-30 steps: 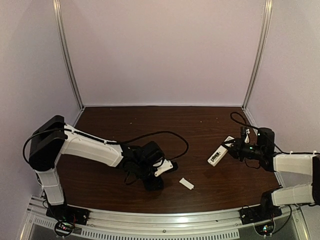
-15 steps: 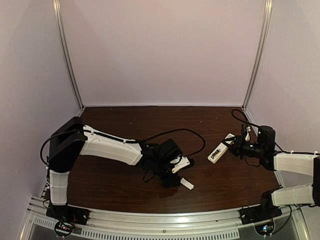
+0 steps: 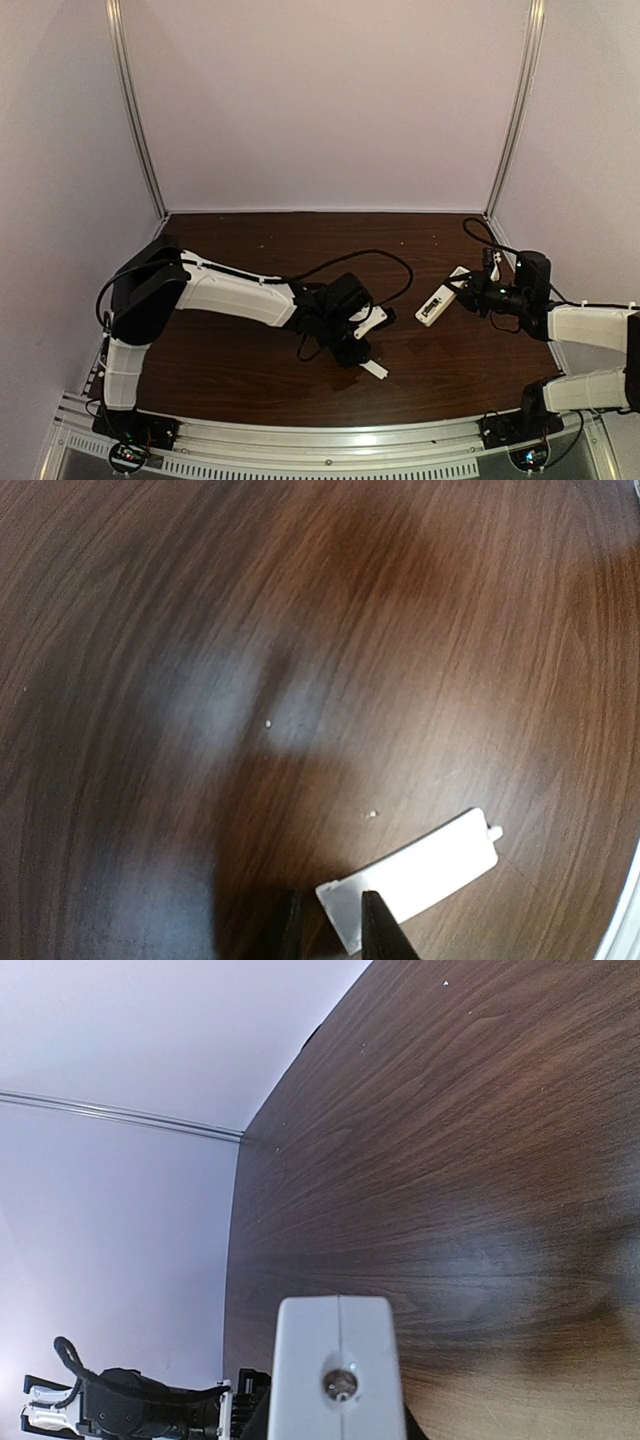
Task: Load the batteries into the remote control
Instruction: Move the battery cover to the center of the board.
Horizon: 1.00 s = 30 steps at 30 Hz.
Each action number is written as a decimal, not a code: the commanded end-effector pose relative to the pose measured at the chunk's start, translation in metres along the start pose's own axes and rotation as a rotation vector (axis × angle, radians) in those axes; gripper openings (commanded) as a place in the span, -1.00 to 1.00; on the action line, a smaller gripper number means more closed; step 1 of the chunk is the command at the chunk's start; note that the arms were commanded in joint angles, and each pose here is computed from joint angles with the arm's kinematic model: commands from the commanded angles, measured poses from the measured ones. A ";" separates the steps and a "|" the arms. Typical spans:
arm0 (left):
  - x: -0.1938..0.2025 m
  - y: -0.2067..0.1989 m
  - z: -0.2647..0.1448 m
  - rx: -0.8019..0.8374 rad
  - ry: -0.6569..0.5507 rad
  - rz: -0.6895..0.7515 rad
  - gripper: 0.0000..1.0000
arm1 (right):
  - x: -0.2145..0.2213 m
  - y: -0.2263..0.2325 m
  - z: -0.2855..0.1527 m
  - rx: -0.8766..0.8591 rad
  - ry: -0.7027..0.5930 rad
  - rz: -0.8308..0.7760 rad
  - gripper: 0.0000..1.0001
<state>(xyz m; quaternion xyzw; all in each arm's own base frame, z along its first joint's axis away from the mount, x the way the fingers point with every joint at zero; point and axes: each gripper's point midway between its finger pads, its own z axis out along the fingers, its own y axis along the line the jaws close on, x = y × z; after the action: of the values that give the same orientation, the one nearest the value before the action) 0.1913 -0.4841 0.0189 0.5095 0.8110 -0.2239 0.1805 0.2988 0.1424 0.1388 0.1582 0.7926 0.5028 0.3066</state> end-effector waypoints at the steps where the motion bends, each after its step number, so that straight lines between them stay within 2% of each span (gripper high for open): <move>1: 0.036 -0.001 0.020 -0.050 0.137 0.010 -0.57 | -0.004 0.005 0.000 -0.007 -0.017 -0.039 -1.00; 8: 0.071 0.000 0.020 -0.105 0.263 0.028 -0.82 | -0.001 0.000 0.001 0.006 -0.007 -0.032 -1.00; 11: 0.083 0.005 0.015 -0.130 0.292 0.022 -0.99 | 0.000 -0.001 0.000 0.006 -0.005 -0.030 -1.00; 18: 0.114 0.040 -0.019 -0.227 0.335 -0.019 -1.00 | 0.003 0.002 0.003 0.002 0.002 -0.033 -1.00; 26: 0.167 0.087 -0.070 -0.337 0.393 -0.096 -1.00 | 0.018 0.015 0.019 -0.028 0.045 -0.042 -1.00; 30: 0.179 0.103 -0.099 -0.397 0.382 -0.131 -1.00 | 0.031 0.025 0.032 -0.050 0.075 -0.045 -1.00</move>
<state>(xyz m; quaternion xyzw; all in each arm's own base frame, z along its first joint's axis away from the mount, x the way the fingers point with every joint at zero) 0.2177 -0.3336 0.0131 0.4489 0.8726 -0.0709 0.1791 0.2862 0.1779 0.1249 0.1261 0.8080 0.5073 0.2718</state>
